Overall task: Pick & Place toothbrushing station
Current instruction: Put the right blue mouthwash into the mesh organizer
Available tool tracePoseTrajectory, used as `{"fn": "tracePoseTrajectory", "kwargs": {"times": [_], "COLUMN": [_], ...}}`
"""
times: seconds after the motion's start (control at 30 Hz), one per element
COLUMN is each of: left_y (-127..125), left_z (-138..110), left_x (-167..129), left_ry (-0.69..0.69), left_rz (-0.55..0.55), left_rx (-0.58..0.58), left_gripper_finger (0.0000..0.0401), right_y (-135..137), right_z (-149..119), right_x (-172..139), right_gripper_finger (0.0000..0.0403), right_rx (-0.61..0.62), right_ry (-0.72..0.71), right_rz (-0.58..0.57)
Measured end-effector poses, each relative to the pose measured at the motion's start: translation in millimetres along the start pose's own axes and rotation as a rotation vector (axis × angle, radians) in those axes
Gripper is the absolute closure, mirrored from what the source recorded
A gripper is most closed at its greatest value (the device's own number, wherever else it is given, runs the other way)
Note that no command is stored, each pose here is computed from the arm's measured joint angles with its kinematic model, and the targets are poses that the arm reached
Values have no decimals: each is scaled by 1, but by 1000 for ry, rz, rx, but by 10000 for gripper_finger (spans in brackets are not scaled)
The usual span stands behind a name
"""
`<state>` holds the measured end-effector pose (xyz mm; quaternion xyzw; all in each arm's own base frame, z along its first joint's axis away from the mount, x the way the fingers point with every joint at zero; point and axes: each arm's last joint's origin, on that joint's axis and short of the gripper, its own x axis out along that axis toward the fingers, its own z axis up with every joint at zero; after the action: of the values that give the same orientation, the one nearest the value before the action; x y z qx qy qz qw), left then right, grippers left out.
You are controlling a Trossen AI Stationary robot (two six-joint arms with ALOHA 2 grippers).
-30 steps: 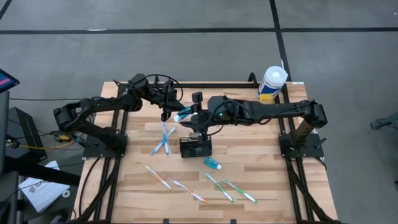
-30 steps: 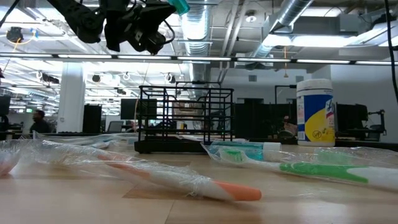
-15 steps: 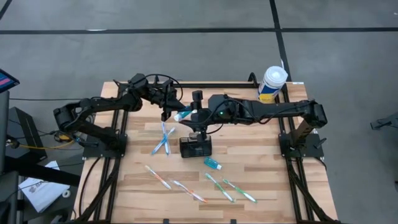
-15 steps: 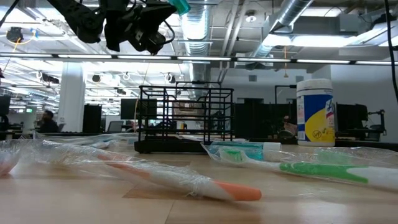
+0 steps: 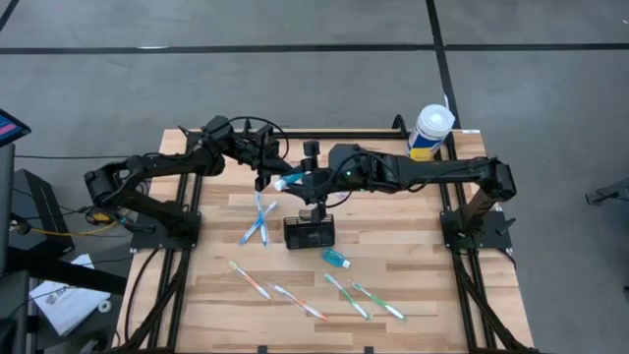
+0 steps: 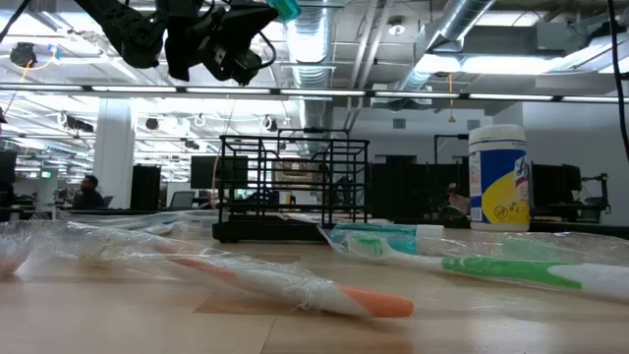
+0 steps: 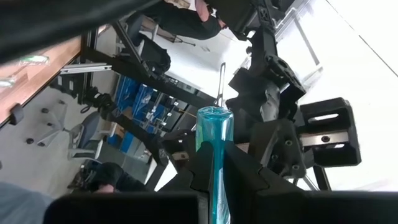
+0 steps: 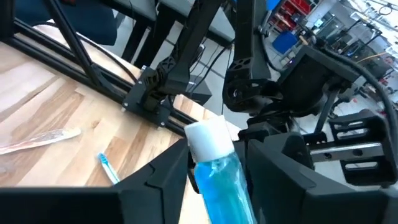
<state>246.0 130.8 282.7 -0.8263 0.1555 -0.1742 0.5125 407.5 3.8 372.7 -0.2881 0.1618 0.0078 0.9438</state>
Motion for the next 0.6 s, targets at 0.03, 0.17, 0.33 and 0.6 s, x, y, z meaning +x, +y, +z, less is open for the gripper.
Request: {"fn": "tracePoseTrajectory", "kwargs": {"times": [0.03, 0.17, 0.33, 0.6], "left_y": [0, -1, -2, -4], "left_z": [0, 0, -1, 1], "left_x": [0, 0, 0, -5], "left_ry": [0, 4, 10, 1], "left_rz": [0, -2, -4, -14], "left_rx": [0, 3, 14, 30], "left_gripper_finger": [389, 389, 389, 389], "right_y": [1, 4, 1, -16], "right_z": [-3, -5, 4, 8], "right_x": [5, 25, 41, 30], "right_gripper_finger": [234, 217, 218, 265], "right_rx": [0, -16, -64, -29], "right_ry": [13, 64, 122, 187], "right_rz": [3, 25, -9, 17]}}
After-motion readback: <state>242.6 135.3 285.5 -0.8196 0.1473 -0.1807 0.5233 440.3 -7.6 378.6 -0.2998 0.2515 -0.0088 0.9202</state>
